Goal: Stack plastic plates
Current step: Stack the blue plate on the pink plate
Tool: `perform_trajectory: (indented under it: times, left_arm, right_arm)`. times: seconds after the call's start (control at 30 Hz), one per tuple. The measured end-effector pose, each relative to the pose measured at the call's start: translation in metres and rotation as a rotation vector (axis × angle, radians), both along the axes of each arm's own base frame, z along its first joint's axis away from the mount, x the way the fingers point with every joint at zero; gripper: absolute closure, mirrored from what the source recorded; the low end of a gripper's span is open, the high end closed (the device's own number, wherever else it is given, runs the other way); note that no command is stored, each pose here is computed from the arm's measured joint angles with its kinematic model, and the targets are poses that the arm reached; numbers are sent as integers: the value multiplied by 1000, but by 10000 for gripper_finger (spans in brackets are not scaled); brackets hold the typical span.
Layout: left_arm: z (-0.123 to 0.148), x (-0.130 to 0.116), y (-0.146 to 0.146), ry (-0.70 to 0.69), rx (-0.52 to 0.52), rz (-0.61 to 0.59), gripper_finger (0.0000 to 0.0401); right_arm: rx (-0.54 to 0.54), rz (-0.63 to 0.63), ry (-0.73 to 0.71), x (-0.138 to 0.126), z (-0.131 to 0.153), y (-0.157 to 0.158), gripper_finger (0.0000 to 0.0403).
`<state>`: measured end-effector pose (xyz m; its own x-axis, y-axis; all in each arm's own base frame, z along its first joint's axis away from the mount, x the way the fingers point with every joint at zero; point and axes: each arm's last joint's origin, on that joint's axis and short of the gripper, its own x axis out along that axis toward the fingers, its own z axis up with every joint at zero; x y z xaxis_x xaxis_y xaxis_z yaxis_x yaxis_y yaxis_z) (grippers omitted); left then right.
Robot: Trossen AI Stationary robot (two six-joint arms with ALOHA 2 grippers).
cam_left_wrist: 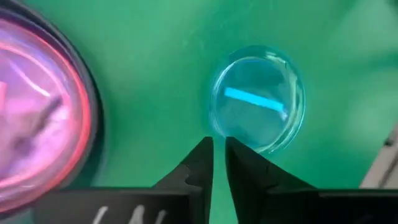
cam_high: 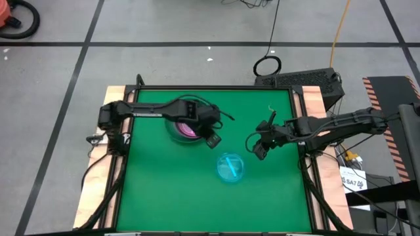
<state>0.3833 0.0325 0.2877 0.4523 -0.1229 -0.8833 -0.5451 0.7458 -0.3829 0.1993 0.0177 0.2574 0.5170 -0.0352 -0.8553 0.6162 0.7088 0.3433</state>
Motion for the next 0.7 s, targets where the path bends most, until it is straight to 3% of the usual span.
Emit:
perform_trajectory:
  times: [0.17, 0.3, 0.5, 0.7]
  left_arm:
    - [-31, 15, -20, 116, -113, 158, 307]
    - [-52, 24, -40, 196, -178, 265, 269]
    - [-84, 34, -49, 263, -133, 307, 245]
    - [-97, 45, -51, 224, -143, 312, 245]
  right_arm:
    - [109, -31, -40, 2, -27, 2, 264]
    - [153, -36, -21, -1, -28, 3, 264]
    - [150, -7, -48, -14, -17, 2, 264]
    - [161, 18, -23, -38, -9, 0, 264]
